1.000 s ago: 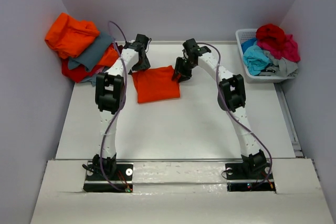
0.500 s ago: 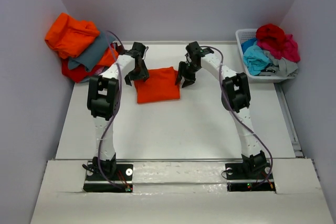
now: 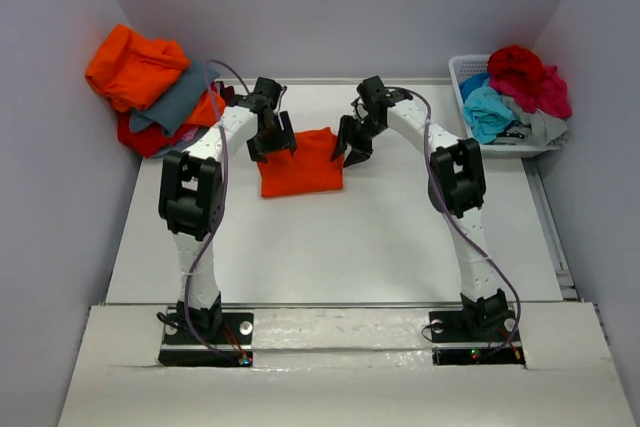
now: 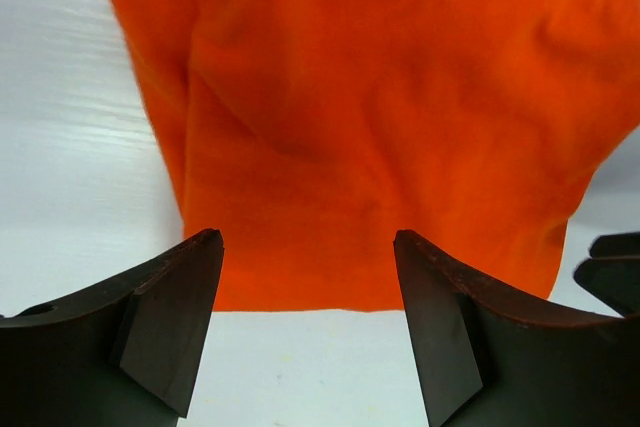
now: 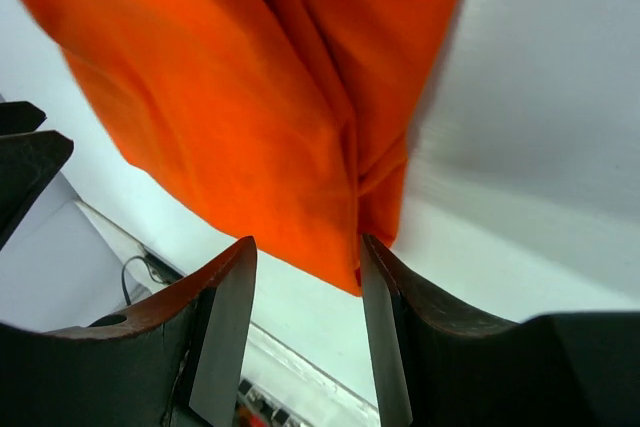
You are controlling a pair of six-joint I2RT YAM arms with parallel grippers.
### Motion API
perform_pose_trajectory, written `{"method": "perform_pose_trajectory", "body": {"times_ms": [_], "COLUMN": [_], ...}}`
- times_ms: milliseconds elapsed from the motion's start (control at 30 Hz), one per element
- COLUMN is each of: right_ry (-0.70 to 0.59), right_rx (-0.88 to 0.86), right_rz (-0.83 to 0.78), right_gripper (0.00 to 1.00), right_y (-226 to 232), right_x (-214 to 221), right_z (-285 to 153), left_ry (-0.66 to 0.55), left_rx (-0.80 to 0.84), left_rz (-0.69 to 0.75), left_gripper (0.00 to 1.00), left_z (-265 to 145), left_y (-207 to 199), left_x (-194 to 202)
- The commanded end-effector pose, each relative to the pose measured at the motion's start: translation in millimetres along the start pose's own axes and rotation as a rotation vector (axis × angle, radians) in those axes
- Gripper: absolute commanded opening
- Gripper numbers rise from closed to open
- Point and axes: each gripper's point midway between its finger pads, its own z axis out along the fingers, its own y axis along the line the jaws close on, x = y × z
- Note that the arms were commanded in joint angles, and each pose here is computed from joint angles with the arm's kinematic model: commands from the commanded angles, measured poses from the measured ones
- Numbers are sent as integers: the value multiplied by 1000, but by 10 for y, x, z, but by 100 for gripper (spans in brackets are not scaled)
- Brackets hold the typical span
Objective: Fold and stack the t-shirts
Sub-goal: Fold the tshirt
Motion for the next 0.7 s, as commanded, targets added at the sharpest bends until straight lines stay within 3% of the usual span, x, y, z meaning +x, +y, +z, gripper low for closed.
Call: {"method": "perform_pose_trajectory", "body": {"times_ms": [0, 300, 667], "right_ry": [57, 132, 267], "right_rx": [-64, -69, -20], "right_rz": [-28, -50, 25], "right_gripper": [51, 50, 49], "right_y": [199, 238, -183], "right_x": [262, 514, 949], "right_z": [-33, 178, 488], "left_ry": [89, 170, 347], "left_rx": [124, 158, 65], "left_rz": [18, 8, 42], "left_gripper": [81, 80, 79], "left_z": [-66, 62, 403], "left_y": [-157, -157, 102], "left_x": [283, 608, 1186]}}
